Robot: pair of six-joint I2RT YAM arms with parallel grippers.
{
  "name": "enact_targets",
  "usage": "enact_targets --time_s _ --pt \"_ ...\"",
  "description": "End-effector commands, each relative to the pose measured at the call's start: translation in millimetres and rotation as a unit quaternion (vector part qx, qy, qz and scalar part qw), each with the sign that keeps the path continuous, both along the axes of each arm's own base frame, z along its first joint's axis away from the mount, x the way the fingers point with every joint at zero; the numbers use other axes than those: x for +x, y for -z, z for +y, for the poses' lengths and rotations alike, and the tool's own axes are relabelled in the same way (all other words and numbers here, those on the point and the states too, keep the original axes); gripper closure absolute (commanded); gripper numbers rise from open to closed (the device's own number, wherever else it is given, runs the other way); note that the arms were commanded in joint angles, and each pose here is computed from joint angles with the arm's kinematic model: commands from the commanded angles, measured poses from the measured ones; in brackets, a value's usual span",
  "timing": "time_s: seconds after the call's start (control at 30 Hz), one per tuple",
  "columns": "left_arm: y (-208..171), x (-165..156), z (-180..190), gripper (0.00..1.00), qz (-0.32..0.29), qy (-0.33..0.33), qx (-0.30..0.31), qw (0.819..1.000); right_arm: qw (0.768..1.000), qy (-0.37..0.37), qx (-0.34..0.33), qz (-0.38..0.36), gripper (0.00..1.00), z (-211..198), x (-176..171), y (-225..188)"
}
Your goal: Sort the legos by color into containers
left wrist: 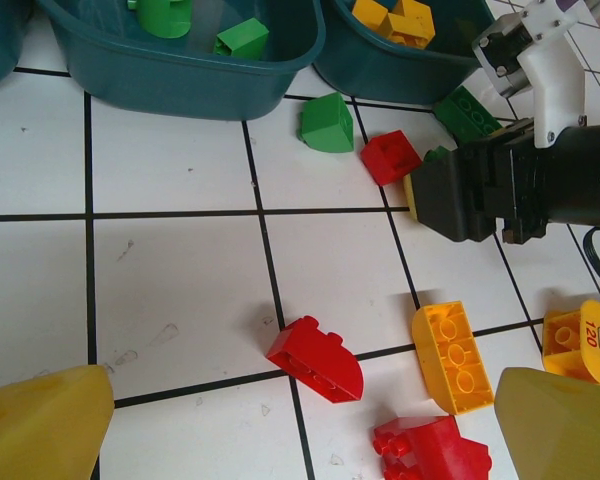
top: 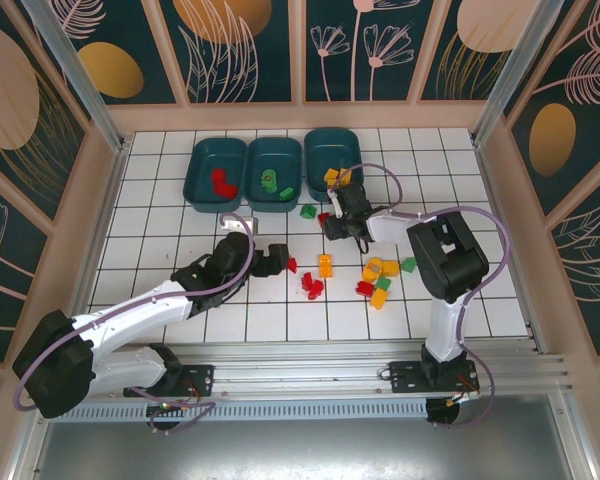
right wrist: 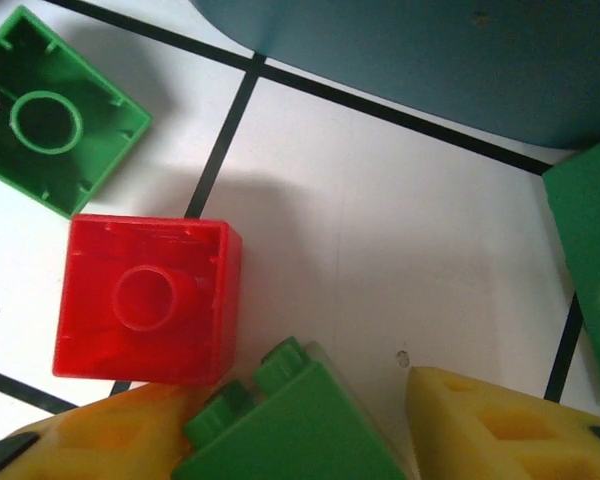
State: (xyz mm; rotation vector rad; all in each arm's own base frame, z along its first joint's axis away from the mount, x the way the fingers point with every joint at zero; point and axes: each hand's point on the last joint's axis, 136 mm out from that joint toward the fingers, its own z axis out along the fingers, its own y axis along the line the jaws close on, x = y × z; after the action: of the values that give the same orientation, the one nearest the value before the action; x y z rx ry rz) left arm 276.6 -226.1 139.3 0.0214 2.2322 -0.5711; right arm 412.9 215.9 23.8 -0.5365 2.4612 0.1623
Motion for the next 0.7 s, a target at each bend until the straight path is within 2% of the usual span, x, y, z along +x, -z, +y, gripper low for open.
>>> enact_targets --time_s 0.0,0.1,0.17,0.3,0.4,0.53,0.67 --pt "-12 5 -3 0.02 -0.017 0.001 -0.002 1.0 1.0 0.0 0.005 -0.006 0.57 1 7 -4" --pt "-12 5 -3 0.02 -0.018 0.0 0.001 1.0 1.0 0.005 0.01 -0.005 0.68 0 3 -6" --pt "-11 5 -2 0.02 -0.019 -0.001 0.001 1.0 1.0 0.009 0.017 -0.009 0.72 -2 -2 -12" --pt "-15 11 17 0.03 -0.022 -0.043 0.004 0.999 0.998 0.023 0.032 -0.042 0.75 -2 -13 -49" --pt "-21 19 40 0.03 -0.024 -0.076 -0.026 0.996 0.996 0.025 0.043 -0.069 0.76 3 -14 -80" --pt "-32 25 69 0.02 -0.04 -0.123 -0.041 0.991 0.994 -0.001 0.07 -0.084 0.76 34 -15 -108" --pt "-29 31 92 0.01 -0.031 -0.164 -0.055 0.984 0.988 -0.046 0.101 -0.104 0.76 95 -6 -125"
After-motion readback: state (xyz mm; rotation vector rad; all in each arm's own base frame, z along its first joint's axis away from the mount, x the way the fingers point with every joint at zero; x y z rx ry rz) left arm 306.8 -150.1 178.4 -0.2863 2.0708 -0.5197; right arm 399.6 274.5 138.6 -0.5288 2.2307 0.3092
